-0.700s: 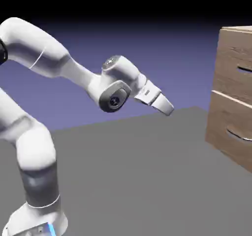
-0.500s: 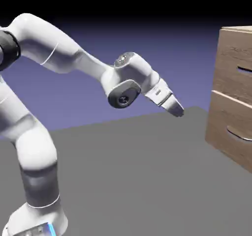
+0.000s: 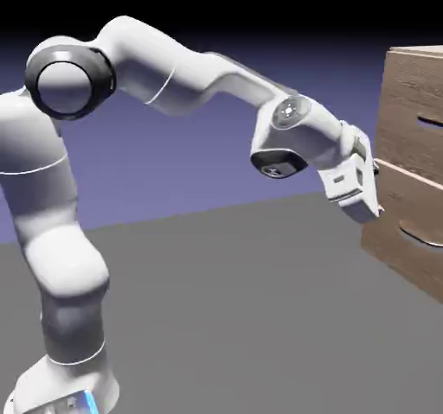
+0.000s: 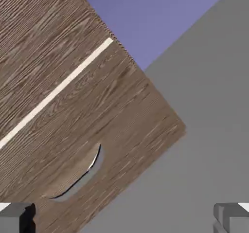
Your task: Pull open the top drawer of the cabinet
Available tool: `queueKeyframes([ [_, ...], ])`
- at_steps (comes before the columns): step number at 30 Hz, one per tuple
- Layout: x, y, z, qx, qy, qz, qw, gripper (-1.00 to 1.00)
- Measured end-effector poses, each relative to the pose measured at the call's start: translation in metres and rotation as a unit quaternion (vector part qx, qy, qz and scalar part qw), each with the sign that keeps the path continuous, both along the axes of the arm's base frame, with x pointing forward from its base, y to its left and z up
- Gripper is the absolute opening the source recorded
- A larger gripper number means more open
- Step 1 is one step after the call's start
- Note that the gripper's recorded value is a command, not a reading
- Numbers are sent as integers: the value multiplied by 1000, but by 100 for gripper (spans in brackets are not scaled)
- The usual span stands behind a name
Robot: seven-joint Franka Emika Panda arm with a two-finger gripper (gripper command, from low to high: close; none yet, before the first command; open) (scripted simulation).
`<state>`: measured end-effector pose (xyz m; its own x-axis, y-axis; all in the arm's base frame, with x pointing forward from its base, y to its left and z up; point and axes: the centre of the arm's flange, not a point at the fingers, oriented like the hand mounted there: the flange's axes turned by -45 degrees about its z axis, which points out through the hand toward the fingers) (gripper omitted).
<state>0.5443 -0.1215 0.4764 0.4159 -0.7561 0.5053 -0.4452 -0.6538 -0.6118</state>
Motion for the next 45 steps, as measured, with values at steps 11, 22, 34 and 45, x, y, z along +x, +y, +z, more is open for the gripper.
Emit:
queueKeyframes([
  [11, 59, -30, -8, 109, -58, -123, 985, 0],
  [22, 117, -16, -4, 189, -147, -192, 952, 0],
  [34, 180, 71, 8, 269, -251, -179, 912, 0],
  [45, 216, 164, 13, 326, -300, -127, 887, 0],
])
